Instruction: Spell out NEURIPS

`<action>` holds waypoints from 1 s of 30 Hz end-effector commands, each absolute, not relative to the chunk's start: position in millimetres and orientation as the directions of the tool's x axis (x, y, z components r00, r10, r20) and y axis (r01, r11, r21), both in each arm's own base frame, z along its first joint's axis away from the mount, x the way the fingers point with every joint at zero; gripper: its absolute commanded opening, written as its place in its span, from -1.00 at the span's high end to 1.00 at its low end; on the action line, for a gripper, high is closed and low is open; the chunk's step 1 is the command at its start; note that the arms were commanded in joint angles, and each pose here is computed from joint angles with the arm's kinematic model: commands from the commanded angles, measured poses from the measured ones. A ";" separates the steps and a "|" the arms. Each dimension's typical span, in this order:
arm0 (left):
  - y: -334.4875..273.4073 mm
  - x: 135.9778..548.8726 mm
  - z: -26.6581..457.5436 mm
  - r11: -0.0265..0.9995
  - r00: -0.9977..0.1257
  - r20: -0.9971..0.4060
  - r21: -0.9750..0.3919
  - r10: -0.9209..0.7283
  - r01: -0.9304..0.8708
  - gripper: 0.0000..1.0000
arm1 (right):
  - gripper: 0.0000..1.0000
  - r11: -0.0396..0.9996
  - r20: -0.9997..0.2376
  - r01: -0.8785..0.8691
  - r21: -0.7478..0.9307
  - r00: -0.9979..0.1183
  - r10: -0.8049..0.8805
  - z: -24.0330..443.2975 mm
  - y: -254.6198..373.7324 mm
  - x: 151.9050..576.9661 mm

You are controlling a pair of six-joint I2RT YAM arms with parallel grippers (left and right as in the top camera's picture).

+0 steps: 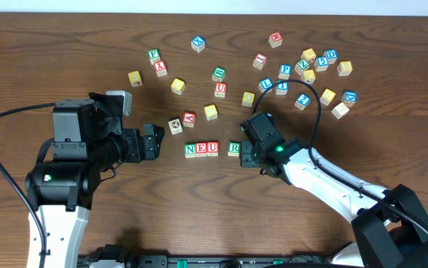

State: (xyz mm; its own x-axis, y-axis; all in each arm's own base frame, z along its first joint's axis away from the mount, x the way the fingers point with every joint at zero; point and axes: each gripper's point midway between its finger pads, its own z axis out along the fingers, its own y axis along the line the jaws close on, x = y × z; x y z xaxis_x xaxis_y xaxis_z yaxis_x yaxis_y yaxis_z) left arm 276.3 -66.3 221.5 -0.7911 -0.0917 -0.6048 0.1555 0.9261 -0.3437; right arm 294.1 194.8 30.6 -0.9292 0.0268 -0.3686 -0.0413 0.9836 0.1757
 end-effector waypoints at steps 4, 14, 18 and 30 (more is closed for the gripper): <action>-66.1 277.4 229.2 0.925 -0.776 -0.625 -0.340 -0.087 0.171 -0.96 | 0.92 0.981 -0.385 -0.060 0.186 -0.923 0.016 30.9 206.5 291.1; -66.1 277.5 229.2 0.925 -0.776 -0.625 -0.340 -0.087 0.171 -0.96 | 0.92 0.984 -0.402 -0.063 0.169 -0.916 0.011 31.6 206.5 292.7; -66.1 277.5 229.2 0.925 -0.776 -0.625 -0.341 -0.087 0.170 -0.96 | 0.93 0.984 -0.402 -0.060 0.165 -0.916 0.011 31.3 205.7 292.6; -66.1 277.5 229.2 0.925 -0.776 -0.625 -0.341 -0.087 0.171 -0.96 | 0.98 0.984 -0.403 -0.058 0.168 -0.915 0.015 31.5 206.0 293.1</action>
State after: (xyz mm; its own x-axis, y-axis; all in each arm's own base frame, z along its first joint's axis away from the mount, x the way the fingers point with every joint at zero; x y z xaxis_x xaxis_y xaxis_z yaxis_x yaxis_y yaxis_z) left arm 276.3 -66.3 221.6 -0.7908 -0.0913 -0.6053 0.1559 0.9261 -0.3435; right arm 293.3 208.1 34.0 -0.9163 0.0017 -0.4005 -0.0765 0.9809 0.1790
